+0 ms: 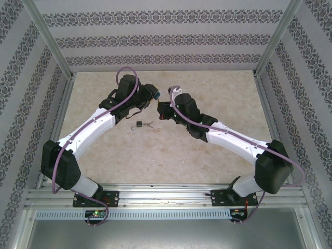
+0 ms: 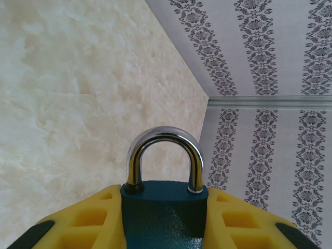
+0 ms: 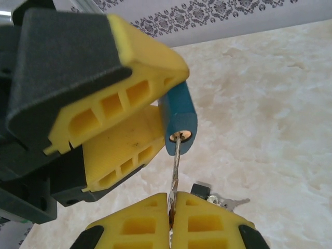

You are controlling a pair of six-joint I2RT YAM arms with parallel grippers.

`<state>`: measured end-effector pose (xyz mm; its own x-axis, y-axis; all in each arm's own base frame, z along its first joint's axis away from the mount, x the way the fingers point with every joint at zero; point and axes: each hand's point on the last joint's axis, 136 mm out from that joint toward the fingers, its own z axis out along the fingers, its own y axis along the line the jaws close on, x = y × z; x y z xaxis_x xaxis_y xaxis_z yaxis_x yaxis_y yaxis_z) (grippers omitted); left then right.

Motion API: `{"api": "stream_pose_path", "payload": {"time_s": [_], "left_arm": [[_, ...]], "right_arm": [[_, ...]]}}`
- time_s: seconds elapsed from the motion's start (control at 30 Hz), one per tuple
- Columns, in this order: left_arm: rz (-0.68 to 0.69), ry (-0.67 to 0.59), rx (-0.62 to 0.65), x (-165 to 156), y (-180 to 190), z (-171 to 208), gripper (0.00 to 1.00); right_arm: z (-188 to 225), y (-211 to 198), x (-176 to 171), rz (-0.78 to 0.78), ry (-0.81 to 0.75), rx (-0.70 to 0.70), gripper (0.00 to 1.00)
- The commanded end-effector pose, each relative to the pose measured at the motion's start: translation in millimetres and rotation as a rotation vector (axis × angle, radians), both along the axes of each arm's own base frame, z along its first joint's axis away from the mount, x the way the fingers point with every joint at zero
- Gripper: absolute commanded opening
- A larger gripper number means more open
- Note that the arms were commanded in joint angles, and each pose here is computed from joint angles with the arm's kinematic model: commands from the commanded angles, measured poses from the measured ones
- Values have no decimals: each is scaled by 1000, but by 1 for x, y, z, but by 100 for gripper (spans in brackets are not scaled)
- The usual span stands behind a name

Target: Unlock with the key

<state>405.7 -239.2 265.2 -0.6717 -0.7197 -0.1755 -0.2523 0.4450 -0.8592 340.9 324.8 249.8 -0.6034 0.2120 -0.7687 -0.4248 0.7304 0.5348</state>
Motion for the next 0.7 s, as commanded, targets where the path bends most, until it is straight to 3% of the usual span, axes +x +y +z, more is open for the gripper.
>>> {"api": "stream_pose_path", "payload": {"time_s": [0.0, 0.43, 0.67], "left_arm": [[-205, 29, -70, -36, -47, 7, 28], [-207, 38, -61, -37, -46, 2, 28], [-210, 52, -50, -39, -46, -4, 28]], "right_arm": [[75, 25, -9, 84, -231, 201, 0], [84, -5, -5, 50, -128, 291, 0], [74, -6, -6, 83, -7, 228, 0]]}}
